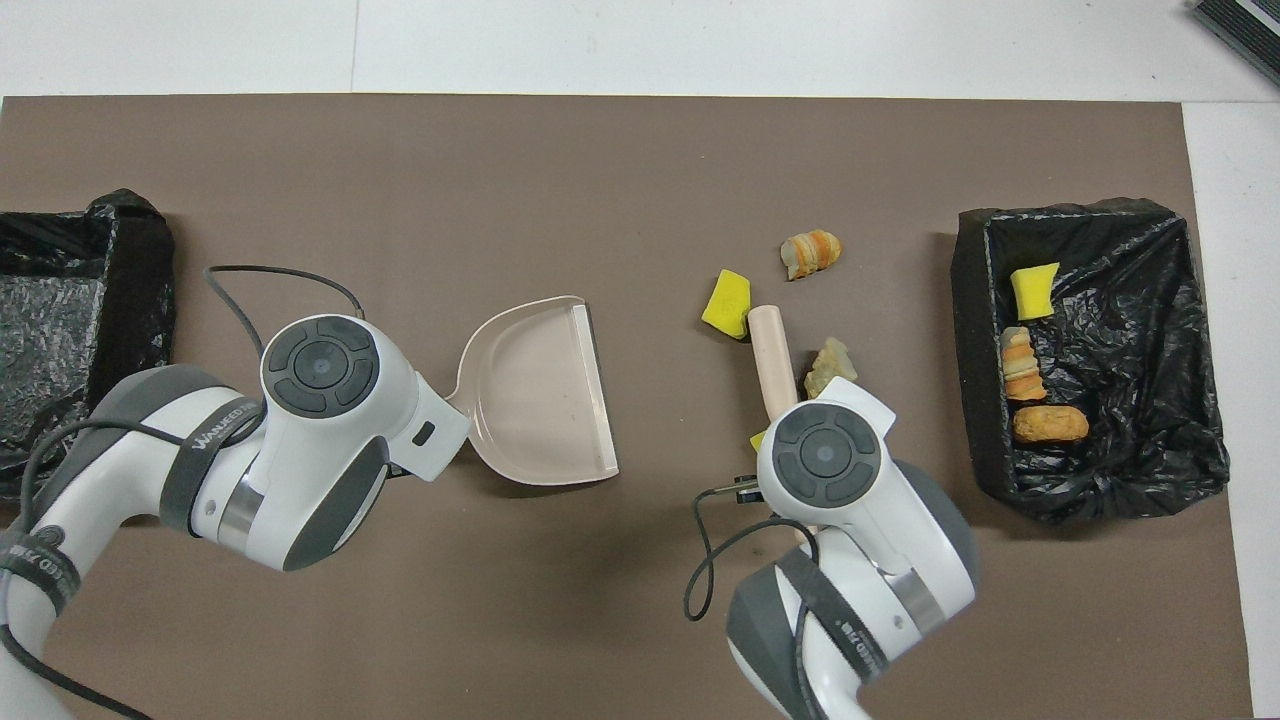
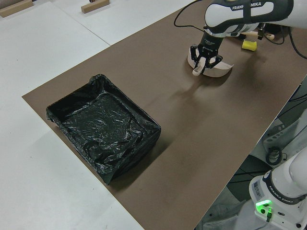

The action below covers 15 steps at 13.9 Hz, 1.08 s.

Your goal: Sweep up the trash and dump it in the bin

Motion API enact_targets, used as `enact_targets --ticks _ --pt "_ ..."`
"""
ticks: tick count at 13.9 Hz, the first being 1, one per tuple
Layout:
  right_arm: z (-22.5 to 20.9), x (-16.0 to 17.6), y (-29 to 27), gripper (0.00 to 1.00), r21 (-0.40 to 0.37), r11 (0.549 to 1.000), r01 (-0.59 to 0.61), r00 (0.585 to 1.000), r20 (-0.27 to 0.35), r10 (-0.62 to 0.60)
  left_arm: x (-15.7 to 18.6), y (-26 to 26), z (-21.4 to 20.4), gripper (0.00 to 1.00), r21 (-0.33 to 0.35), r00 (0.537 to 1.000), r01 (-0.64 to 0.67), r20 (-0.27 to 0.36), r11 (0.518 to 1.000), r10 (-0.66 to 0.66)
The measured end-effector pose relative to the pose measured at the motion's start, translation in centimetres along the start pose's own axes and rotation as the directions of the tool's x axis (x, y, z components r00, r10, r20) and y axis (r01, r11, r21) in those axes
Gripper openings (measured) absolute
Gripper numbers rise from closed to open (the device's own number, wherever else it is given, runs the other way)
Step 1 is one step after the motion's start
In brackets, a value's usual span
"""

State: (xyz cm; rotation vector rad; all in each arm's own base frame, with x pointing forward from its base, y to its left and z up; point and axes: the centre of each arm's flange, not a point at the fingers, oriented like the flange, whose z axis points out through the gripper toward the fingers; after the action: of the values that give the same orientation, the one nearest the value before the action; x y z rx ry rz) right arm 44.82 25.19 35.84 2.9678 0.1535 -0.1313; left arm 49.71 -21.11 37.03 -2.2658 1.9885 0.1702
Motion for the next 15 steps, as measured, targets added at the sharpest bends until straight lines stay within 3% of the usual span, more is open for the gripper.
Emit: enact_targets --ticks 3,8,15 --pt "-3.0 0.3 -0.7 0.26 0.012 1.0 -0.02 0.999 -0.029 0.02 0.0 0.0 0.0 0.32 0.0 1.0 0.0 0.0 1.0 0.0" --pt "-5.7 3.2 5.8 0.26 0.03 0.998 -0.048 0.998 -0.047 0.049 0.0 0.0 0.0 0.32 0.001 1.0 0.0 -0.001 1.0 0.0" --pt "-4.2 13.7 15.0 0.26 0.088 0.996 0.003 0.997 -0.077 0.003 0.2 -0.2 0.2 0.32 0.012 0.999 0.037 -0.011 0.999 -0.037"
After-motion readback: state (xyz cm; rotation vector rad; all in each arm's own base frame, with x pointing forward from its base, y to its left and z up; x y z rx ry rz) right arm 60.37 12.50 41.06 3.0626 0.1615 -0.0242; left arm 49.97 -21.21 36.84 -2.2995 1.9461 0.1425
